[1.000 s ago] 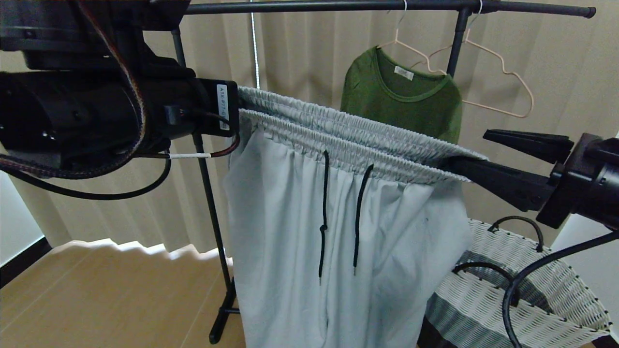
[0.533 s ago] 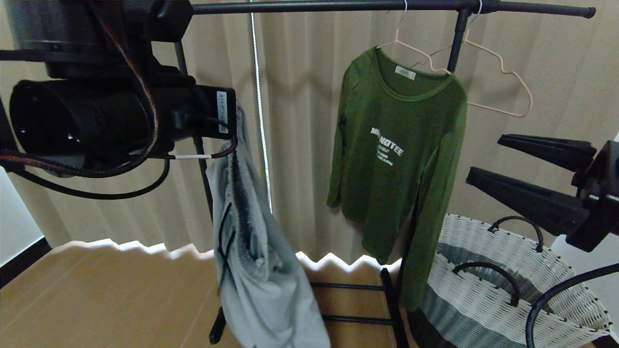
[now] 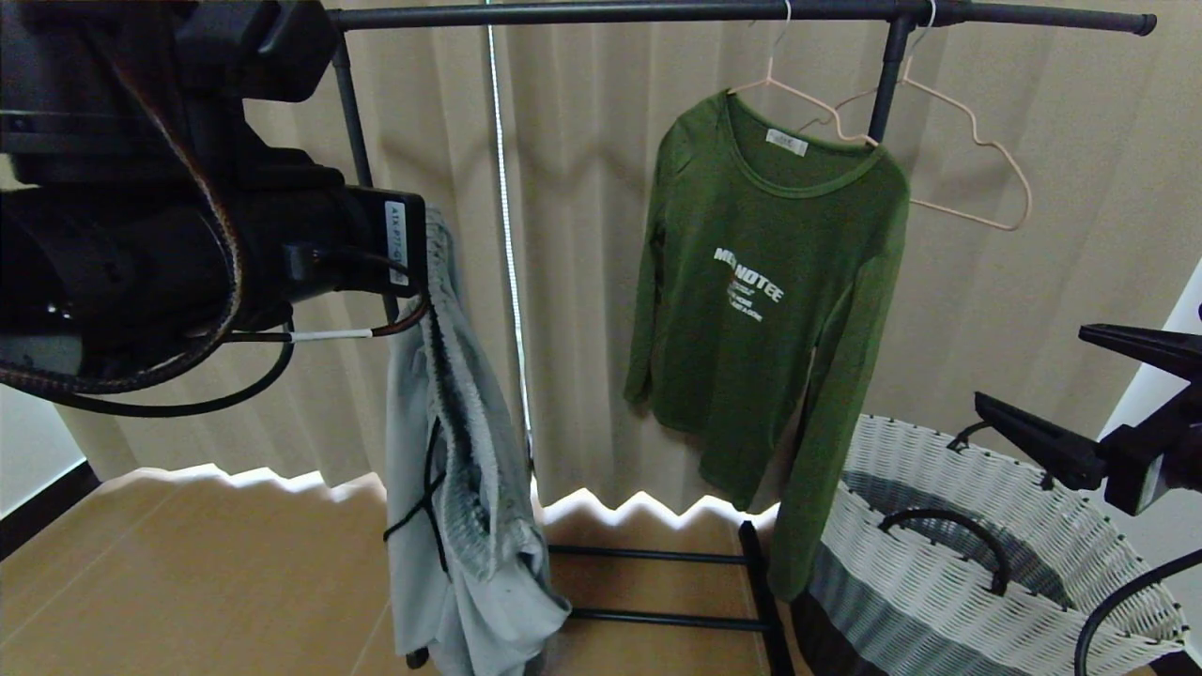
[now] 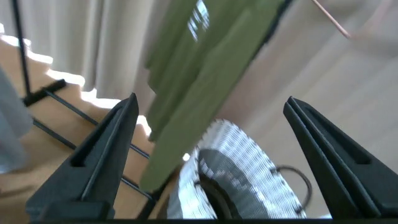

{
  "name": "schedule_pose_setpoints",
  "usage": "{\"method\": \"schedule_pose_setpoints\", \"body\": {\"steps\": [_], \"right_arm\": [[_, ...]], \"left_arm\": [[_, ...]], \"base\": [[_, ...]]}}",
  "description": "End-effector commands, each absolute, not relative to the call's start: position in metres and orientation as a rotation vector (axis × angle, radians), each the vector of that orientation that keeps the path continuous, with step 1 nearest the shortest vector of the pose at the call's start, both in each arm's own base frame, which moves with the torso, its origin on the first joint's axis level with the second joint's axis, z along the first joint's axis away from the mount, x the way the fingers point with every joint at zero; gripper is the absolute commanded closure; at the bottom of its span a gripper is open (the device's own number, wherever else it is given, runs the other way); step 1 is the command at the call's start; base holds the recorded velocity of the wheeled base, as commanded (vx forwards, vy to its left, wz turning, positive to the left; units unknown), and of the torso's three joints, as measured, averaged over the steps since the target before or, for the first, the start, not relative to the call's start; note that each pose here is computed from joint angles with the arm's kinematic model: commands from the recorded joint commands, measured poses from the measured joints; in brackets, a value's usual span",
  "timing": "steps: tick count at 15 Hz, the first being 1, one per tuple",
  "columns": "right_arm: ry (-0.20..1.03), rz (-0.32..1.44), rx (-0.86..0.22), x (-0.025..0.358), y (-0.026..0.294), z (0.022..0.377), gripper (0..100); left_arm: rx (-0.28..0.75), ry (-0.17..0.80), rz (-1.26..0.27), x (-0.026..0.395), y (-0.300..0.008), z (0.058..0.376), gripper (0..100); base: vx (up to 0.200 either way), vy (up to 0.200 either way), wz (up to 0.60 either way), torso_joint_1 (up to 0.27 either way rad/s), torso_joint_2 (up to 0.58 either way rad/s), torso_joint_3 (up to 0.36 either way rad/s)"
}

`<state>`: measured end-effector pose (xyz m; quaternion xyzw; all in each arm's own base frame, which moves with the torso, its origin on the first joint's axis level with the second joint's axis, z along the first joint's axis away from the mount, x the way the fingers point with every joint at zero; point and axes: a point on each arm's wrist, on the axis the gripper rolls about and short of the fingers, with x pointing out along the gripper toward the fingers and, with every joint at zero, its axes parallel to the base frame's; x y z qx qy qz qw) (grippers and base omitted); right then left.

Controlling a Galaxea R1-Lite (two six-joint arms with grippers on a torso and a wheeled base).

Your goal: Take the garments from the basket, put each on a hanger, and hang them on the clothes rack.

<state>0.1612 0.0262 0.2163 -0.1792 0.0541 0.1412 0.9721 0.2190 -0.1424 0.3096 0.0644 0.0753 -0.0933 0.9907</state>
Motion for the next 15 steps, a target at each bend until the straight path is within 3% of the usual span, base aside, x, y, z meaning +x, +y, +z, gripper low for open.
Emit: {"method": "schedule_pose_setpoints", "body": {"steps": [1,7,8,10,15], "right_arm": [[0.114,0.263,-0.361,0.156,0.022,0.212,0],[0.134,0.22,-0.353,0.157,0.015,0.201,0],[0.186,0.168,-0.352,0.167,0.011,0.194,0],[0.187,0.082,-0.359,0.169,0.009,0.194,0],[0.16,0.076,-0.359,0.167,0.009,0.19,0]], "left_arm": [[0.127,0.148,-0.187,0.214,-0.139,0.31,100],[0.128,0.151,-0.19,0.21,-0.136,0.308,100],[0.124,0.144,-0.19,0.208,-0.135,0.31,100],[0.122,0.14,-0.19,0.207,-0.134,0.311,100],[0.123,0.143,-0.173,0.21,-0.13,0.311,100]], "base": [[0.0,0.0,0.0,0.0,0.0,0.0],[0.0,0.0,0.0,0.0,0.0,0.0],[0.0,0.0,0.0,0.0,0.0,0.0],[0.0,0.0,0.0,0.0,0.0,0.0],[0.0,0.0,0.0,0.0,0.0,0.0]]}}
